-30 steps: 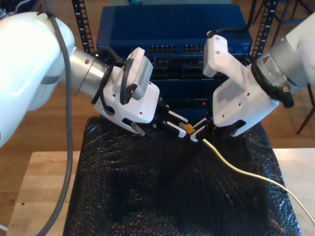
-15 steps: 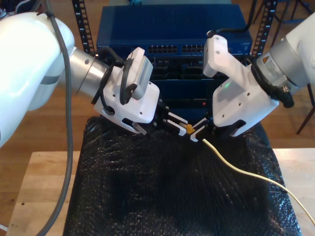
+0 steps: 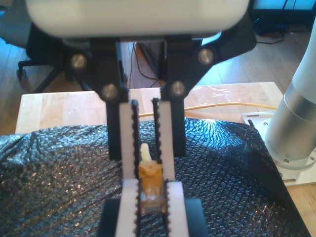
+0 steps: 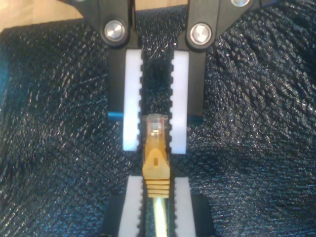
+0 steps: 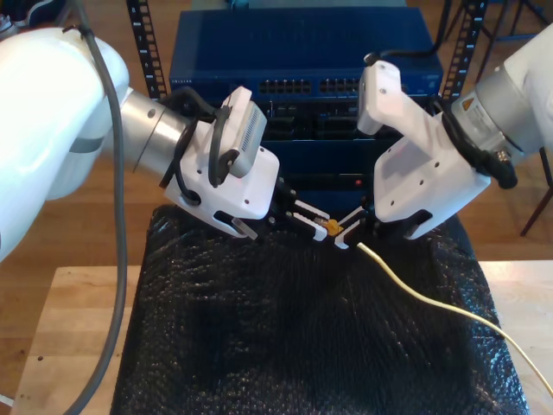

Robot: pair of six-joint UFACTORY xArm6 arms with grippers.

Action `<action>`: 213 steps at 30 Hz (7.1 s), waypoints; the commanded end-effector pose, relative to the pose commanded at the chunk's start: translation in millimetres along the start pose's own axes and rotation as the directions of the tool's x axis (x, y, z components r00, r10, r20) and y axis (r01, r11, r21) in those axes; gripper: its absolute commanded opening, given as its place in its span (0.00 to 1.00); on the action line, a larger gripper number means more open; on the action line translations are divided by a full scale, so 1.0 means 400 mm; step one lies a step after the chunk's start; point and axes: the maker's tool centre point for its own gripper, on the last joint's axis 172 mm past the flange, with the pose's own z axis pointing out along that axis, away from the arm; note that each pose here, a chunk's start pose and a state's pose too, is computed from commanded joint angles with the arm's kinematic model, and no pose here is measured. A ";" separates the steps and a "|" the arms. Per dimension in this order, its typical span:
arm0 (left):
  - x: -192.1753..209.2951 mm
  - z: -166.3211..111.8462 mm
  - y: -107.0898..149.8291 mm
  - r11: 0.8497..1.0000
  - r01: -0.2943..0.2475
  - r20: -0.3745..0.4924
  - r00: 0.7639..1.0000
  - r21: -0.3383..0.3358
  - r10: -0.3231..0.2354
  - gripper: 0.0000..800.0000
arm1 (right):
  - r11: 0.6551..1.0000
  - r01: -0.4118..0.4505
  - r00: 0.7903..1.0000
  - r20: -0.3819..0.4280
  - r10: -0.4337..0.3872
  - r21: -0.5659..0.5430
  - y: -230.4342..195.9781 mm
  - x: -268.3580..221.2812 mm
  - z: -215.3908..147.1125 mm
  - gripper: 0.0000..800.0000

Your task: Grab the cable and plug it in

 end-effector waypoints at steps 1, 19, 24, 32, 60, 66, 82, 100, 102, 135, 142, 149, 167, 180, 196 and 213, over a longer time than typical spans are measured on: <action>0.001 0.001 0.003 1.000 0.002 -0.001 1.000 -0.004 -0.002 0.00 | 1.000 0.004 1.000 -0.002 -0.004 -0.003 -0.002 0.004 -0.005 0.22; 0.050 -0.006 -0.013 0.999 0.033 -0.075 0.997 0.009 -0.032 0.00 | 0.984 0.113 0.992 -0.039 -0.120 -0.135 -0.021 0.064 -0.130 0.65; 0.049 -0.011 -0.020 0.998 0.059 -0.082 0.995 0.013 -0.057 0.00 | 0.975 0.134 0.989 -0.041 -0.144 -0.179 -0.008 0.057 -0.168 0.67; 0.056 -0.041 -0.045 0.990 0.142 -0.153 0.978 -0.024 -0.144 0.00 | 0.955 0.232 0.970 -0.028 -0.241 -0.185 -0.008 0.061 -0.173 1.00; 0.092 -0.063 -0.039 0.935 0.269 -0.299 0.895 -0.230 -0.331 0.00 | 0.861 0.420 0.896 -0.016 -0.443 -0.286 -0.091 0.123 -0.262 0.99; 0.109 -0.072 -0.035 0.919 0.281 -0.338 0.867 -0.276 -0.366 0.00 | 0.851 0.430 0.890 -0.016 -0.456 -0.302 -0.107 0.125 -0.271 0.99; 0.106 -0.068 -0.012 0.868 0.330 -0.329 0.827 -0.370 -0.455 0.00 | 0.764 0.501 0.838 0.008 -0.546 -0.406 -0.089 0.157 -0.215 0.99; 0.155 -0.093 0.001 0.806 0.330 -0.385 0.748 -0.491 -0.540 0.01 | 0.694 0.533 0.806 0.040 -0.591 -0.485 -0.083 0.166 -0.248 1.00; 0.163 -0.100 -0.003 0.802 0.324 -0.400 0.736 -0.502 -0.547 0.01 | 0.685 0.542 0.799 0.045 -0.600 -0.486 -0.088 0.162 -0.246 1.00; 0.196 -0.140 0.027 0.750 0.284 -0.422 0.684 -0.597 -0.595 0.01 | 0.549 0.588 0.730 0.098 -0.676 -0.594 -0.075 0.202 -0.220 0.94; 0.200 -0.144 0.037 0.740 0.268 -0.422 0.681 -0.616 -0.598 0.01 | 0.545 0.587 0.729 0.098 -0.677 -0.599 -0.076 0.204 -0.226 0.87; 0.202 -0.145 0.043 0.735 0.262 -0.420 0.681 -0.626 -0.600 0.01 | 0.544 0.586 0.728 0.097 -0.678 -0.601 -0.078 0.207 -0.229 0.78; 0.203 -0.151 0.055 0.719 0.248 -0.418 0.673 -0.650 -0.610 0.02 | 0.547 0.582 0.731 0.094 -0.676 -0.601 -0.077 0.206 -0.228 0.57; 0.207 -0.153 0.059 0.670 0.283 -0.379 0.648 -0.686 -0.661 0.03 | 0.548 0.589 0.725 0.089 -0.683 -0.594 -0.086 0.210 -0.219 0.54; 0.209 -0.155 0.060 0.669 0.282 -0.378 0.649 -0.688 -0.661 0.03 | 0.550 0.588 0.725 0.086 -0.683 -0.592 -0.089 0.211 -0.215 0.45; 0.209 -0.156 0.062 0.668 0.280 -0.377 0.649 -0.690 -0.661 0.03 | 0.554 0.586 0.728 0.084 -0.680 -0.591 -0.087 0.207 -0.211 0.31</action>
